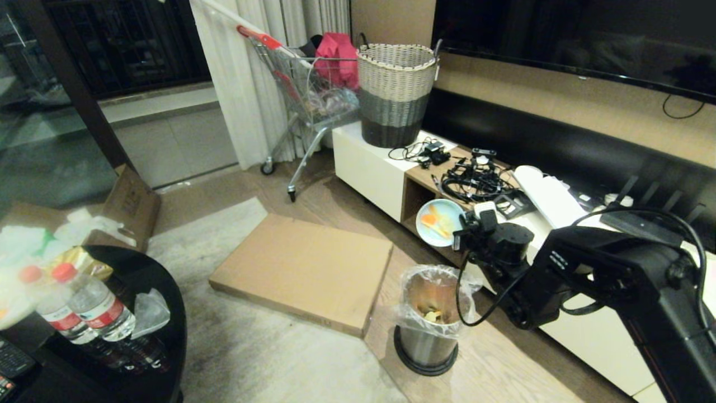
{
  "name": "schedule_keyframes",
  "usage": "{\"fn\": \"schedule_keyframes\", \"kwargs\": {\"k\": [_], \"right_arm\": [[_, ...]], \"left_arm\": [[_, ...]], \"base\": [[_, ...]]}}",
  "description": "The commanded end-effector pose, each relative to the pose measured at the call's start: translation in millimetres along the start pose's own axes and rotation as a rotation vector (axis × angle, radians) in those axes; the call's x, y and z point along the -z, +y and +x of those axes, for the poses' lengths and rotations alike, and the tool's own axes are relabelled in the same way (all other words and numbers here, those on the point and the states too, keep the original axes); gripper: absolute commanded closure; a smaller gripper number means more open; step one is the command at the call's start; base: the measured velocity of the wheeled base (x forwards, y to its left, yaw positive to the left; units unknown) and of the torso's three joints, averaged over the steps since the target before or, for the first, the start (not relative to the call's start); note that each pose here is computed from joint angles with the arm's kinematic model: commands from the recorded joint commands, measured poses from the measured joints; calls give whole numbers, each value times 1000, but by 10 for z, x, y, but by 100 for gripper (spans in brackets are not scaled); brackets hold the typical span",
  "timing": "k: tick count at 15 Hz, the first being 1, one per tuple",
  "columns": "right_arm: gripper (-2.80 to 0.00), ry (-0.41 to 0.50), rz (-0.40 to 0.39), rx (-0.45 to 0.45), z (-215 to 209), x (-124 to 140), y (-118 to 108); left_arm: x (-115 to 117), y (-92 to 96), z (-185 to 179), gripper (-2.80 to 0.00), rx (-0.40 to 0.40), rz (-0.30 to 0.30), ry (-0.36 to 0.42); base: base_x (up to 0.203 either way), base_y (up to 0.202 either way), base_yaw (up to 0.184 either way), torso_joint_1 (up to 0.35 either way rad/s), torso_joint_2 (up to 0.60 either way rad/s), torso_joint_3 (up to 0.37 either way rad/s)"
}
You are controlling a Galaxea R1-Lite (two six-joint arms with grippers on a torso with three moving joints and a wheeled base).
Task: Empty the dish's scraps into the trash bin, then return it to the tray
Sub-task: Pour the leftover food from the bowl into the trash can
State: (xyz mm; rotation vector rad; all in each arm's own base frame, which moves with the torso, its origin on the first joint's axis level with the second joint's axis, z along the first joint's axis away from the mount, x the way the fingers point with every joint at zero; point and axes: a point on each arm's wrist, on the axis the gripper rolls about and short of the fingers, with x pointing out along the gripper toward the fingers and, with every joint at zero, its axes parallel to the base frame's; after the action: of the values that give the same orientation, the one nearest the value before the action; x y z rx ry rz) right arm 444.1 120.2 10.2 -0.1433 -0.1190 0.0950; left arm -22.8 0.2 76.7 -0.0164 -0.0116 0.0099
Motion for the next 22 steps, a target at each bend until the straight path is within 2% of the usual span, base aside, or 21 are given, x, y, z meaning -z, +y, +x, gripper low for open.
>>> {"fn": "schedule_keyframes", "kwargs": {"k": [1,9,13,17,20,22], "right_arm": [[0,-35,3,-6,52,26,6],[0,-77,20,-8,126,103,-56],[0,-92,120,-19,161,104,-57],[0,-133,111,-267,188,87,-121],[0,-155,82,-384,199,81,-188],[0,-170,12,-439,196,111,-268]], "left_arm": [[0,0,0,0,-1,0,-1],[0,0,0,0,-1,0,-1],[0,0,0,0,-1,0,-1],[0,0,0,0,-1,0,-1],[0,0,0,0,-1,0,-1],[0,0,0,0,-1,0,-1]], "base": [[0,0,0,0,0,0],[0,0,0,0,0,0],[0,0,0,0,0,0],[0,0,0,0,0,0],[0,0,0,0,0,0],[0,0,0,0,0,0]]}}
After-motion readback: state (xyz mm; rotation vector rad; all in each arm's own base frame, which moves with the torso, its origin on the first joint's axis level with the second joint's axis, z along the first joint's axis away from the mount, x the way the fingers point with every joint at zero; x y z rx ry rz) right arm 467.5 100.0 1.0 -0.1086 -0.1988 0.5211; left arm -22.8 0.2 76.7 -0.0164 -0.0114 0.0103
